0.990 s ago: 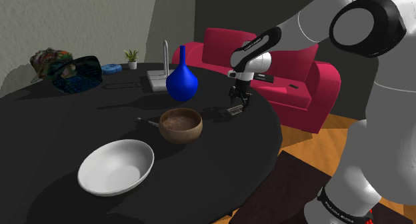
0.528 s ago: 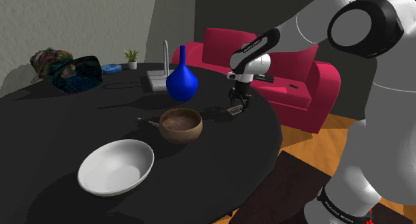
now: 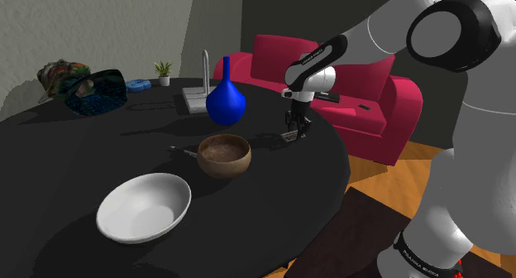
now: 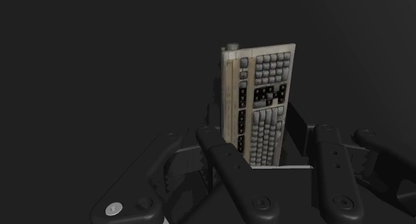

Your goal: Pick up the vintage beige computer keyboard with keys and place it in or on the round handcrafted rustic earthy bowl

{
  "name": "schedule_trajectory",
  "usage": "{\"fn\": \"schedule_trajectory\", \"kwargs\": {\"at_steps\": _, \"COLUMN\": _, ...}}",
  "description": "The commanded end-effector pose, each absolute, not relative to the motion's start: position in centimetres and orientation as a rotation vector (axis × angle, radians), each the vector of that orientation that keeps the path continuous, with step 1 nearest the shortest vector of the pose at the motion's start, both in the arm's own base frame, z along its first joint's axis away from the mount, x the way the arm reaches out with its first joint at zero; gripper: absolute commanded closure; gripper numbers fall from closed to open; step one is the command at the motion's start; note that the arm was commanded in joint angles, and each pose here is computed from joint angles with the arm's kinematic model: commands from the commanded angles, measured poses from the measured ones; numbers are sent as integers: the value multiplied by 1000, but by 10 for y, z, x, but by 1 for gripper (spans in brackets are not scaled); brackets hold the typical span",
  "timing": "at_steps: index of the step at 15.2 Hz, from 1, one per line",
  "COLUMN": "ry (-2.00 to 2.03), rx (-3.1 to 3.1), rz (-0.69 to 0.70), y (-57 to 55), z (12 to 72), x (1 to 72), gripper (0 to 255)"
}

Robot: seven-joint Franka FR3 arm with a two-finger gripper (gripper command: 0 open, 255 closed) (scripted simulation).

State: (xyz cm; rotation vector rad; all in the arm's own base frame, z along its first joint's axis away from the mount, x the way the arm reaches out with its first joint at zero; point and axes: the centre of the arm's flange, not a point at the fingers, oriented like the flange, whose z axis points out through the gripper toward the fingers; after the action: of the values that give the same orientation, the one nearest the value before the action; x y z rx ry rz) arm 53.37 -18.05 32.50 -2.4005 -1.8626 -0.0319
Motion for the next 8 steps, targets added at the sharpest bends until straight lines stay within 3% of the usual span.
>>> {"fn": "schedule_trajectory", "kwargs": {"at_steps": 1, "ry": -1861, "rx": -2399, "rz": -29, "y": -180, "z": 324, "x": 533, "gripper": 255}}
{"fn": "schedule_trajectory", "kwargs": {"at_steps": 8, "ry": -1861, "rx": -2399, "rz": -29, "y": -180, "z": 350, "x": 533, "gripper": 255}}
